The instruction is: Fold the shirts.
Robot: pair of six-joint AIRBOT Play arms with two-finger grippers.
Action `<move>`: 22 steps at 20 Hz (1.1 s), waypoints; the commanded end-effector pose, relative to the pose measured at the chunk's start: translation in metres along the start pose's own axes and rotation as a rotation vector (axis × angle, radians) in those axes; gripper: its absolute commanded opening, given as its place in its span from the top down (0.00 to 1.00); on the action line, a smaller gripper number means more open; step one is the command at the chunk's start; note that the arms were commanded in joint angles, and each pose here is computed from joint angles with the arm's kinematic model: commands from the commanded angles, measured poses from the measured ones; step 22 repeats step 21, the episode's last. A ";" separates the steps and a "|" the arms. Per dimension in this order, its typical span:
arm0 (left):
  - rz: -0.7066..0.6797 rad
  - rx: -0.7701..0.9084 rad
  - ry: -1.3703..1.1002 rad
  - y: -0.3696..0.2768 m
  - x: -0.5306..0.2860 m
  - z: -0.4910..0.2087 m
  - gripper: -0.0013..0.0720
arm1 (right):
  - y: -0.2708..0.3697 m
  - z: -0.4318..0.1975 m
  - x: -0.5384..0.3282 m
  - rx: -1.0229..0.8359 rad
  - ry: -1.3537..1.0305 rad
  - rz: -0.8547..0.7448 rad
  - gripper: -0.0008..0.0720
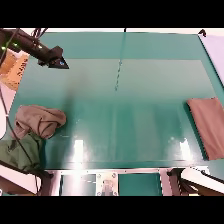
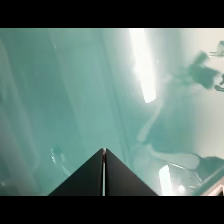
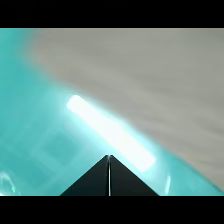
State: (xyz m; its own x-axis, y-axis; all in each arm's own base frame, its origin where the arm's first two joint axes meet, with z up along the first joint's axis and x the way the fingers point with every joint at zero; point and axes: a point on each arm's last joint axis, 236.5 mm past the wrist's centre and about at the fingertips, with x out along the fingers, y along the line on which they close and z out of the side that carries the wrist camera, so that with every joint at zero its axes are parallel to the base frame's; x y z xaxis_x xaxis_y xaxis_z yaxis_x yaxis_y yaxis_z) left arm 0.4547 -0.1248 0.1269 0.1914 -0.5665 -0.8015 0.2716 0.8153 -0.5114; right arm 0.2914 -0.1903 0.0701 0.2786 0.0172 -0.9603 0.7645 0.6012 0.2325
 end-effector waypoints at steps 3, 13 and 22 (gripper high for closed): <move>0.027 -0.074 0.039 -0.009 -0.005 -0.078 0.95 | 0.113 -0.097 0.031 -0.450 0.027 0.138 0.97; 0.039 -0.239 0.095 -0.004 0.032 -0.214 0.95 | 0.125 -0.204 0.054 -0.702 0.134 0.167 0.97; 0.043 -0.232 0.076 -0.002 0.032 -0.210 0.95 | 0.125 -0.204 0.054 -0.702 0.133 0.168 0.97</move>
